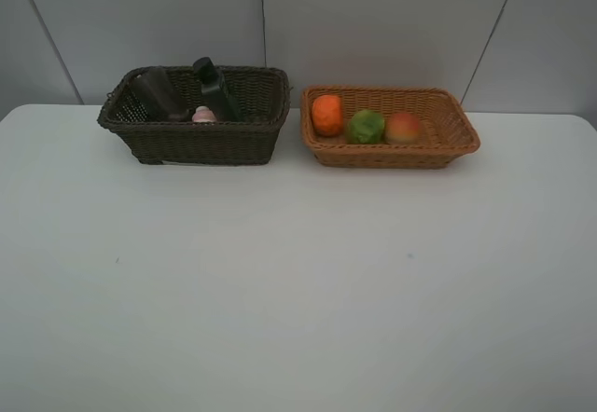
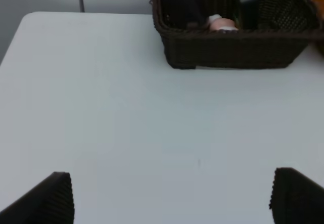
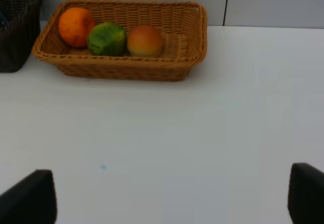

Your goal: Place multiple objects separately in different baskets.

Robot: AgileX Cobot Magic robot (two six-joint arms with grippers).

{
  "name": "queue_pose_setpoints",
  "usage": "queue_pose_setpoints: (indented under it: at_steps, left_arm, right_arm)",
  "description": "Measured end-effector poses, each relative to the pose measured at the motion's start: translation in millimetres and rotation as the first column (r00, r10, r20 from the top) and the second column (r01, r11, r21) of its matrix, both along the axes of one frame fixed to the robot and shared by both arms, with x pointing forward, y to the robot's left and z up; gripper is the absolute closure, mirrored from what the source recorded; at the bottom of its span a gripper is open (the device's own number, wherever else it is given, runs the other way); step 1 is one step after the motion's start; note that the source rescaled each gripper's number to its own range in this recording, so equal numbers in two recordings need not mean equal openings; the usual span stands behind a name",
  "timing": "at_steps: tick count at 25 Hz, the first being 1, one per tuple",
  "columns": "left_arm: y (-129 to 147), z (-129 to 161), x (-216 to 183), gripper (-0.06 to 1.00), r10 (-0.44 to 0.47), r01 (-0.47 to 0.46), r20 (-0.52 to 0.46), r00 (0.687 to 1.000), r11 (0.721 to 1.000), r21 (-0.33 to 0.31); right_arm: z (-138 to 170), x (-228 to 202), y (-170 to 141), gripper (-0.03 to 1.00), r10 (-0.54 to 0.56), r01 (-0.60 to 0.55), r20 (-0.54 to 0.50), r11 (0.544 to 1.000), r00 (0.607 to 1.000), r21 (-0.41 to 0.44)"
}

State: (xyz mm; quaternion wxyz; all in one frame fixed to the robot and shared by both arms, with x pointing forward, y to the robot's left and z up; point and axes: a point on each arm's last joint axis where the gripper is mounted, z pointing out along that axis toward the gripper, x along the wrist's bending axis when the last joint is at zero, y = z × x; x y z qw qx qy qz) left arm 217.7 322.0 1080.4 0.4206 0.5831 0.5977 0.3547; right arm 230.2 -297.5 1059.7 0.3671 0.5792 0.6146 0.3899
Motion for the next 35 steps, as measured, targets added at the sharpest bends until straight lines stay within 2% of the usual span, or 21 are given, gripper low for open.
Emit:
queue_pose_setpoints:
  at_steps: [4,8,16,35]
  left_arm:
    - [-7.6,-9.3,1.5,-0.06,-0.072,0.071,-0.058,0.996,0.997,-0.019]
    - [-9.8,-23.3,7.5,-0.06,-0.077,0.076,-0.115,0.99,0.997,-0.012]
    - [-10.2,-26.6,15.8,-0.06,-0.074,0.075,-0.063,0.995,0.997,0.014]
    - [-10.5,-25.8,16.1,-0.06,-0.081,0.083,-0.053,0.995,0.996,0.023]
  right_arm:
    - [0.0,0.0,0.0,0.0,0.0,0.0,0.0,1.0,1.0,0.0]
    - [0.0,0.0,0.0,0.0,0.0,0.0,0.0,1.0,1.0,0.0]
    - [0.0,0.0,0.0,0.0,0.0,0.0,0.0,1.0,1.0,0.0]
    - [0.0,0.0,0.0,0.0,0.0,0.0,0.0,1.0,1.0,0.0]
